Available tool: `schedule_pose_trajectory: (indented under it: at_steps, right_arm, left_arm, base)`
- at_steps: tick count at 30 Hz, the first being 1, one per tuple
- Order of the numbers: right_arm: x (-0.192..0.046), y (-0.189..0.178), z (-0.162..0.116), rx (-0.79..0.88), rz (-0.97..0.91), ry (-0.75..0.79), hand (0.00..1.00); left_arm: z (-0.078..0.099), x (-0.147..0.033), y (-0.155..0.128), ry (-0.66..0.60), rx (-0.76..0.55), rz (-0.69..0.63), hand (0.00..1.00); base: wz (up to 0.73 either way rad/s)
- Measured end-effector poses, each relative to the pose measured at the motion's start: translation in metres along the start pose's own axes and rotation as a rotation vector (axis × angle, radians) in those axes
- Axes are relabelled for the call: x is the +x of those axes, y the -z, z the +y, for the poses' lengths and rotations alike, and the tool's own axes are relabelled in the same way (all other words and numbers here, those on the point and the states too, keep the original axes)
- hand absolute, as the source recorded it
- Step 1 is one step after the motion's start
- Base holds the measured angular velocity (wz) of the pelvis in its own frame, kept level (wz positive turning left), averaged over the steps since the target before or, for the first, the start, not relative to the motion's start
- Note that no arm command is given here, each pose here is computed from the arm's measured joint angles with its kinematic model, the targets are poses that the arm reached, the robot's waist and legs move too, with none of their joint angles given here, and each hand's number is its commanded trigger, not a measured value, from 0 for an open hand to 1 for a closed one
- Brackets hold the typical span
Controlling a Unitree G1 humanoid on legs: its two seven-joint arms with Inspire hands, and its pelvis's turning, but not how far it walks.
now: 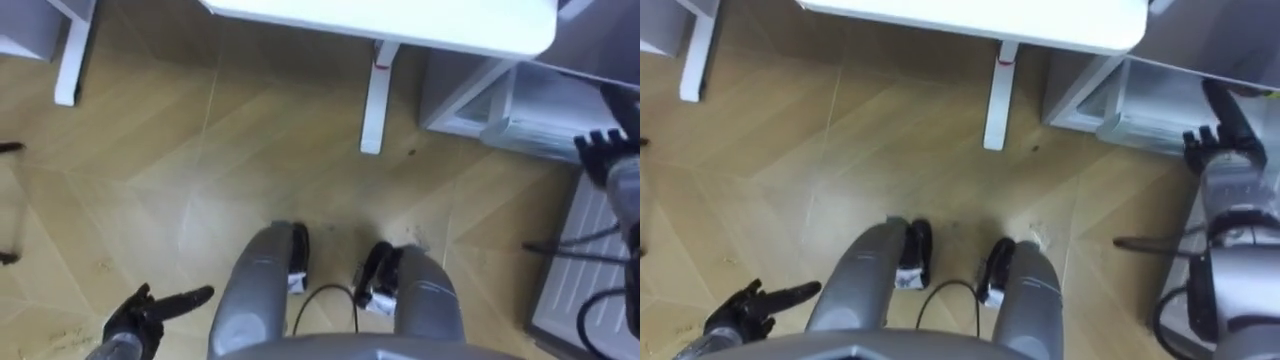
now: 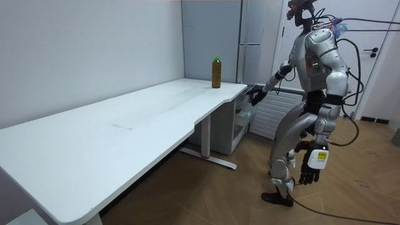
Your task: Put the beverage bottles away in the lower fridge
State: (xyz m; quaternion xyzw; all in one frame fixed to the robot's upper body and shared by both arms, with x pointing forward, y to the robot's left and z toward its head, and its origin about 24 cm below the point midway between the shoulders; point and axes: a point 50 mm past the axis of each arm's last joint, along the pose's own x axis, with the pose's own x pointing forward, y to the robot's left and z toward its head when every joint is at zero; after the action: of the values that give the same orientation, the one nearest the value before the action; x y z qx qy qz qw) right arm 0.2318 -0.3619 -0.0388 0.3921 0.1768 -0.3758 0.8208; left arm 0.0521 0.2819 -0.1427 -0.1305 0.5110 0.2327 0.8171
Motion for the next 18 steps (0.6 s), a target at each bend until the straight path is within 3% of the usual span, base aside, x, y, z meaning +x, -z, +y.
schedule_pose_trajectory:
  at_steps: [8,13,18]
  right_arm:
    - [-0.023,0.039,-0.076,-0.385,0.246,0.019,0.0]
    - [-0.056,0.072,-0.134,-0.494,0.423,0.059,0.0]
    - [-0.086,0.104,-0.168,-0.458,0.552,0.097,0.0]
  left_arm:
    - [0.014,-0.001,0.012,-0.038,0.002,0.057,0.0]
    - [0.018,-0.005,0.028,-0.047,0.005,0.088,0.0]
    - [0.015,-0.009,0.044,-0.057,-0.069,0.106,0.0]
  base:
    - [0.1]
    - [0.11]
    - [-0.02]
